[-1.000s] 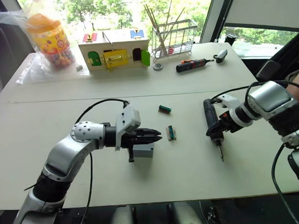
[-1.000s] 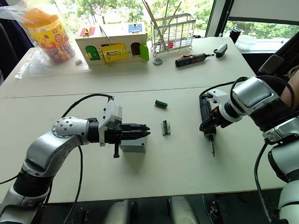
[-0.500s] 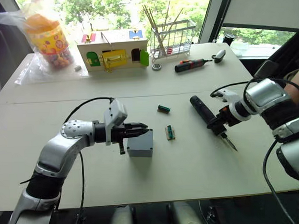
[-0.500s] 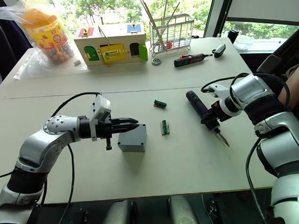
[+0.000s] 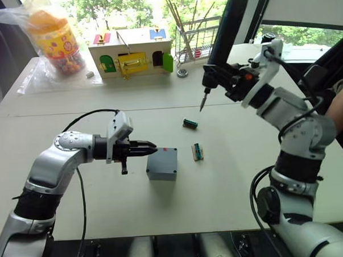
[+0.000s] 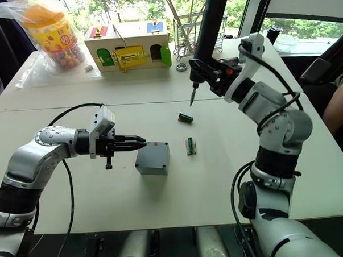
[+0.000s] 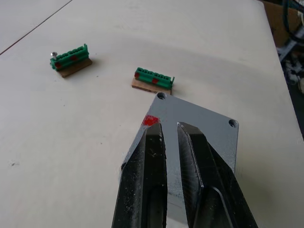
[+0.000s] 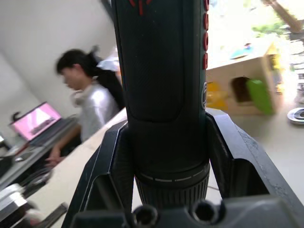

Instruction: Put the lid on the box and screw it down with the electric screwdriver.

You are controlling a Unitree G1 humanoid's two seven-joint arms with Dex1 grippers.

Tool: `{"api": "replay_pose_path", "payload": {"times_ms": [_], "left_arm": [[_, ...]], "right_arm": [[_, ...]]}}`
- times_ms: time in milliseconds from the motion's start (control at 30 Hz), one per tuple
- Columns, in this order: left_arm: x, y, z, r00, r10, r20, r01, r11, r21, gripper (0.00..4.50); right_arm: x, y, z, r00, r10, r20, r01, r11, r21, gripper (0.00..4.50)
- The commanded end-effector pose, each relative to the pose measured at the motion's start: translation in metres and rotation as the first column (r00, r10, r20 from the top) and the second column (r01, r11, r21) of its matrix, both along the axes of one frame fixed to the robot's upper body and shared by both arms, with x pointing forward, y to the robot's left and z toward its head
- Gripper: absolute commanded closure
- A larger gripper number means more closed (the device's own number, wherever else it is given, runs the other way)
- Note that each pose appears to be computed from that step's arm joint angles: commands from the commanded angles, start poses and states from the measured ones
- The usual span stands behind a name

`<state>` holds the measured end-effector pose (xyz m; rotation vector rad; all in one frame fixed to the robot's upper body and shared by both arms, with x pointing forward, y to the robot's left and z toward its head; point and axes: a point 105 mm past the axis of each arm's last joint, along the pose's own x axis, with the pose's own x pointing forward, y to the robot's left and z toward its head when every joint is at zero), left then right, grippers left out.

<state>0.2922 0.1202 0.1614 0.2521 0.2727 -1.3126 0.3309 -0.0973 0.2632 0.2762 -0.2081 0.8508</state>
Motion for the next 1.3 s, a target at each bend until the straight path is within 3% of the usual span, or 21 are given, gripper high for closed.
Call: {"api": "replay_pose_path", "payload": {"times_ms": [33,233,367,800,1300], "left_arm": [[-0.001,0.0,-0.006,0.999,-0.029,0.022,0.027,0.996,0.08,4.05],[0.003,-0.005,-0.018,0.999,-0.043,0.024,0.04,0.991,0.125,4.05],[0.002,-0.008,-0.028,0.998,-0.06,0.023,0.056,0.986,0.155,4.05],[0.003,-0.011,-0.029,0.998,-0.066,0.023,0.062,0.987,0.147,4.05],[0.0,-0.009,-0.039,0.998,-0.063,0.005,0.061,0.984,0.17,4.05]], "right_arm": [[-0.027,0.027,-0.001,0.987,0.088,0.133,-0.084,0.996,-0.036,2.82],[-0.042,0.05,-0.021,0.98,0.161,0.119,-0.161,0.987,-0.01,2.82],[-0.039,0.051,-0.03,0.984,0.145,0.107,-0.143,0.989,-0.027,2.82],[-0.029,0.043,-0.06,0.993,0.093,0.067,-0.086,0.991,-0.101,2.82],[-0.031,0.062,-0.106,0.994,0.108,0.016,-0.102,0.974,-0.202,2.82]]}}
